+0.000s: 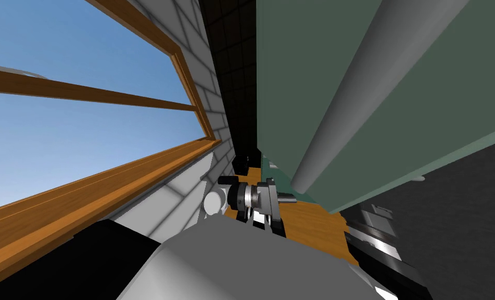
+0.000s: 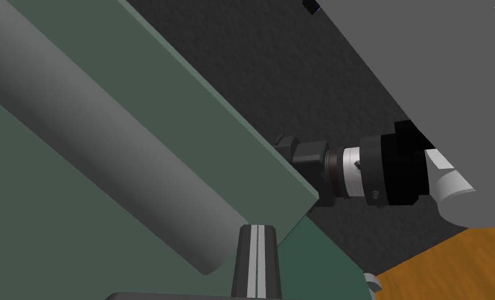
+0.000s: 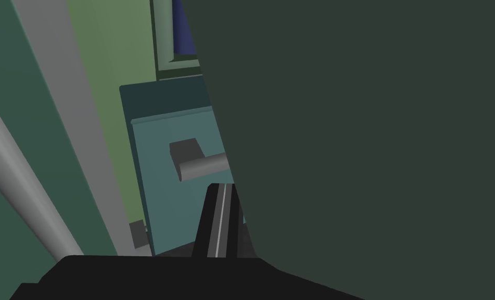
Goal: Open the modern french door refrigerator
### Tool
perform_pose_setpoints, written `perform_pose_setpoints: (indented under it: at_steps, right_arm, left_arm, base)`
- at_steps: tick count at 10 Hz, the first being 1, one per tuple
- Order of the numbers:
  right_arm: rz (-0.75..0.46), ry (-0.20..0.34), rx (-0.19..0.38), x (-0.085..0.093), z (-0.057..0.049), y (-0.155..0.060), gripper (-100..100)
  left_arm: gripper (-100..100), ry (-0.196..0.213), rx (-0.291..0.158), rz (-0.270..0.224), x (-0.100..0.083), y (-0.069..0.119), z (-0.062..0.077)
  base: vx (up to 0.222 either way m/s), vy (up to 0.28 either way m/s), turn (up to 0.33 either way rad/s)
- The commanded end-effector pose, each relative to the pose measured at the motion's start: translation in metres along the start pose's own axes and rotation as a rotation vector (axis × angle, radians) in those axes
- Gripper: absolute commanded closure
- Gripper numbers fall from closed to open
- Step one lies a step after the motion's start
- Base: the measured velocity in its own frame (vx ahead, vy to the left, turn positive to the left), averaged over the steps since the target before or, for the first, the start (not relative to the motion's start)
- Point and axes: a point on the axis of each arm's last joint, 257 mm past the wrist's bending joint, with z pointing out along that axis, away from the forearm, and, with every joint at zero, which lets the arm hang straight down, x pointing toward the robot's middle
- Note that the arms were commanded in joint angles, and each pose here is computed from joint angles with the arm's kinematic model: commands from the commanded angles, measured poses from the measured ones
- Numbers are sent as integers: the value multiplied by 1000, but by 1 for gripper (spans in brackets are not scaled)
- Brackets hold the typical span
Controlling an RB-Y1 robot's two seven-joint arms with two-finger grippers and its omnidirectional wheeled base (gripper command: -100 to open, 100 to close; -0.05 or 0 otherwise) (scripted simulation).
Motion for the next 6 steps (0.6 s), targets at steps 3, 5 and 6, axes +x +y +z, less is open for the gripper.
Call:
perform_pose_setpoints:
  at_steps: [3, 5, 6]
  right_arm:
    - [-4, -8, 6, -5, -3, -1, 0]
    - [-7, -14, 3, -8, -4, 0, 0]
    - [-8, -16, 1, -10, -4, 1, 0]
  left_arm:
    - [-100, -94, 16, -72, -37, -7, -4]
    - [-100, -118, 7, -107, -47, -5, -6]
    - [-100, -123, 1, -127, -50, -3, -7]
  base:
    - [40, -67, 57]
    - [38, -67, 46]
    - [29, -54, 56]
